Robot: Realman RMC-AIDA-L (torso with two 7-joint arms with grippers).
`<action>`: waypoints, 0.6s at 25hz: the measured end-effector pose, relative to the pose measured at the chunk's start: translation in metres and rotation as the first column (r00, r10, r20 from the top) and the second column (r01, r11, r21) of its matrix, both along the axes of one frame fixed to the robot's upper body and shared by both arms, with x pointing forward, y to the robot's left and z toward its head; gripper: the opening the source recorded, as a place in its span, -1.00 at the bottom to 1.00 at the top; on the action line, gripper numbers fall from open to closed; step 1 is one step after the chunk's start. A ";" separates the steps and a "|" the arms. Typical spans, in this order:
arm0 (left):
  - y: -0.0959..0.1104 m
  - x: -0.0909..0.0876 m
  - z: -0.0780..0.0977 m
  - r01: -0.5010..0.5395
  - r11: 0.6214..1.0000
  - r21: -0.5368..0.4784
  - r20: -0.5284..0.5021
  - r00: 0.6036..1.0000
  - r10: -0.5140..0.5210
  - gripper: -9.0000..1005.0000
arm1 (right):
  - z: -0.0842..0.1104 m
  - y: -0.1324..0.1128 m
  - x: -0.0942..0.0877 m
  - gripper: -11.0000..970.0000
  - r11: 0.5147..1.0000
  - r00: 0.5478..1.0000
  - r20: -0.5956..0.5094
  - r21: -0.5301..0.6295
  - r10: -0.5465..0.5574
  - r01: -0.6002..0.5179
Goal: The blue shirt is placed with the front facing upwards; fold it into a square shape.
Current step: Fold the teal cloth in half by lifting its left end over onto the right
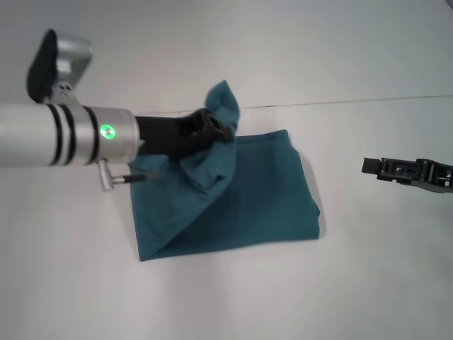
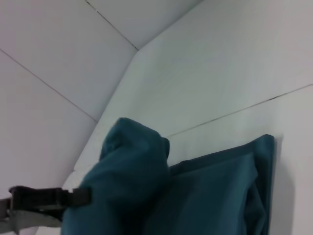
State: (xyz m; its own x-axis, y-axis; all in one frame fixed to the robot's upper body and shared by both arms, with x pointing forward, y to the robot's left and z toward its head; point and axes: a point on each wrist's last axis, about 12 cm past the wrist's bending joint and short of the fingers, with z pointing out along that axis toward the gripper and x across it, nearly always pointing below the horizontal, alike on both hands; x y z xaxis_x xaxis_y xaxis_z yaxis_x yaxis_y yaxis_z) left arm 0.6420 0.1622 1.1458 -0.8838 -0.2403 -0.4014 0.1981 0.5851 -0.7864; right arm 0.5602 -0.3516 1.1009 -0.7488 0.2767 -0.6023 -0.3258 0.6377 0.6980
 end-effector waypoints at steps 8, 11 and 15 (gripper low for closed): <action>-0.011 0.000 -0.016 -0.029 0.999 -0.040 -0.005 1.000 0.029 -0.81 | -0.001 -0.001 0.000 0.46 1.000 1.000 -0.002 -0.001 -0.005 0.005; -0.012 0.000 -0.018 -0.036 0.998 -0.047 -0.006 0.999 0.035 -0.81 | -0.001 0.000 -0.001 0.46 1.000 1.000 -0.003 -0.001 -0.005 0.005; -0.013 0.000 -0.020 -0.037 0.998 -0.060 -0.004 0.999 0.037 -0.81 | -0.001 -0.001 0.000 0.46 1.000 1.000 -0.002 -0.001 -0.005 0.005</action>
